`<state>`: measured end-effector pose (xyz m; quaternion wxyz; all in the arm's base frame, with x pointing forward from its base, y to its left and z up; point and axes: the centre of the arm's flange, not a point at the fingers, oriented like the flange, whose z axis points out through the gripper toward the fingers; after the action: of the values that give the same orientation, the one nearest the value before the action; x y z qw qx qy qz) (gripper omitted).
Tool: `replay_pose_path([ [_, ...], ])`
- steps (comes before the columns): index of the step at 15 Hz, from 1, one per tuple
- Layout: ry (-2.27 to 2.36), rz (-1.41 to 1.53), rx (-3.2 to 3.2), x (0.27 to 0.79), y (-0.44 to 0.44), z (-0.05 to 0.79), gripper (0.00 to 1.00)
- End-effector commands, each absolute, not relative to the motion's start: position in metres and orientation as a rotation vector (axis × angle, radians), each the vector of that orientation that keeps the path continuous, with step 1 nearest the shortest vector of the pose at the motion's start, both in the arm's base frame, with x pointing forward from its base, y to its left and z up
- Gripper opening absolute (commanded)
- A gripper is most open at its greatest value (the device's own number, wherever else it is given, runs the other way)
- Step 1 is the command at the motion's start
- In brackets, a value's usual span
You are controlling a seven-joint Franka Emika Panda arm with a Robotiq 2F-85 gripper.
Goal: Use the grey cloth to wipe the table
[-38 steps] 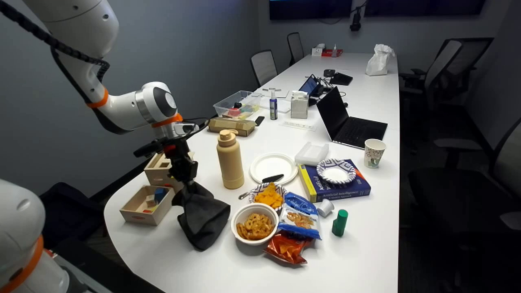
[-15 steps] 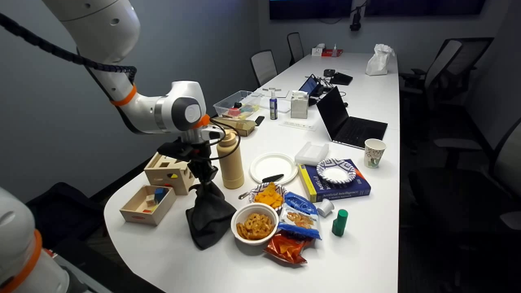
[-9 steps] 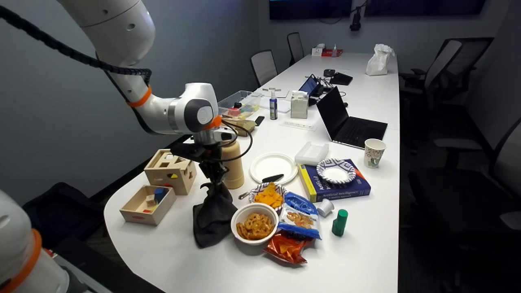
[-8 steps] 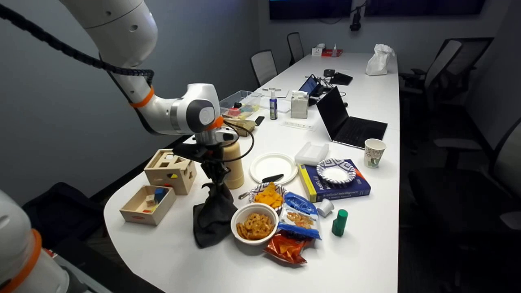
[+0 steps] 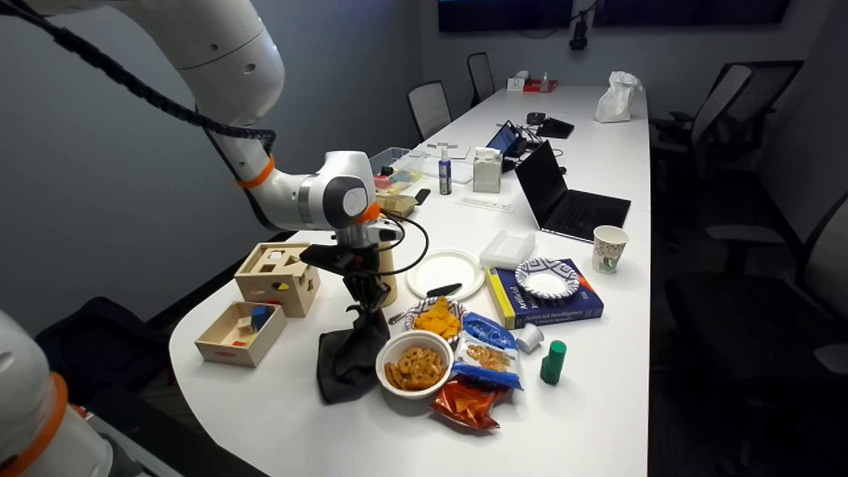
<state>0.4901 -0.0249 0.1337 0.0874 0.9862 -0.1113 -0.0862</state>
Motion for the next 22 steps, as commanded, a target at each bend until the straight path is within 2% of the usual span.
replay_pose_path([
  [1,-0.304,-0.264,2.987,0.485,-0.028,0.131,0.01],
  [5,-0.127,-0.372,3.086,0.452,-0.005,0.135,0.01],
  [10,0.059,-0.477,3.145,0.370,0.023,0.170,0.01],
  [15,0.163,-0.539,3.146,0.311,0.028,0.216,0.01],
  [22,0.260,-0.616,3.145,0.296,0.024,0.301,0.01],
])
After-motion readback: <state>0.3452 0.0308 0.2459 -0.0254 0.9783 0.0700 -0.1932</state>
